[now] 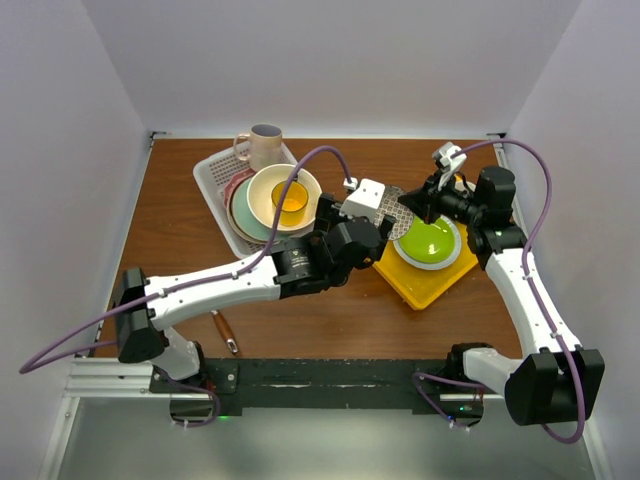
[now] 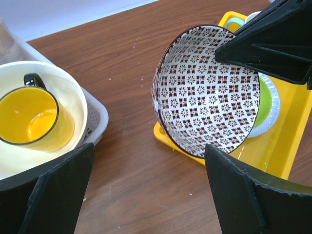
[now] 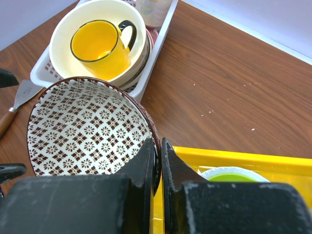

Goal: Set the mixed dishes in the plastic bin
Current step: Pick up the bowl from the center of the board.

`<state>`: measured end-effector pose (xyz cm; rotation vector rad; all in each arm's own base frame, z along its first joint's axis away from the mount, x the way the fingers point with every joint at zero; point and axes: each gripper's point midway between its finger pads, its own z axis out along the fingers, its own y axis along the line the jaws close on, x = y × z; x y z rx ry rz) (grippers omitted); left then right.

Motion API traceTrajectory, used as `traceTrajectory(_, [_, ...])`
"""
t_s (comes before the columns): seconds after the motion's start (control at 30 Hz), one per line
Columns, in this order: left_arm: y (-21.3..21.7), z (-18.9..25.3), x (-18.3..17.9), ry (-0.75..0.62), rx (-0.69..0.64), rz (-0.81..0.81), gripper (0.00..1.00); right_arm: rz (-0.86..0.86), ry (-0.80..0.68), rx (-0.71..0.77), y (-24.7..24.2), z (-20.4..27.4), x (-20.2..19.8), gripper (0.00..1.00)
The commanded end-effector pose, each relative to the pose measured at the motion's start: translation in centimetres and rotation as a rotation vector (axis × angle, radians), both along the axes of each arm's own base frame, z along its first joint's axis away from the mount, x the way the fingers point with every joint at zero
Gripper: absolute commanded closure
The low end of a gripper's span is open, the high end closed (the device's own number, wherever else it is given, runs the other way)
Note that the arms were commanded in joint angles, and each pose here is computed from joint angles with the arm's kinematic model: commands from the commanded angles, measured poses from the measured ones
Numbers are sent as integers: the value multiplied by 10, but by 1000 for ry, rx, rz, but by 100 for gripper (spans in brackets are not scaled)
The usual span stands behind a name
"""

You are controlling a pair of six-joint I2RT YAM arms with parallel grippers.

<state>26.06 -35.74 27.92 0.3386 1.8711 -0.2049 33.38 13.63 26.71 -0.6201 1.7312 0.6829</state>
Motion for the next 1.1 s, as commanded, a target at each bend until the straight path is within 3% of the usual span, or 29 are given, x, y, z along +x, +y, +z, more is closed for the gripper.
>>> traceTrajectory(0.0, [-11,29,10,-69,-67,42,0,-3,-88,26,0,25,3,100])
traceTrajectory(0.17, [-13,28,16,-75,-105,86,5,-1,-91,27,0,25,2,100])
traceTrajectory(0.4, [-3,14,31,-54,-89,168,43,4,-88,30,1,25,1,100])
traceTrajectory(0.67, [-5,6,47,-29,-95,164,62,22,-94,36,3,27,-1,100])
traceTrajectory(1.07, [7,-4,71,-8,-102,173,76,165,-119,77,19,37,-23,100])
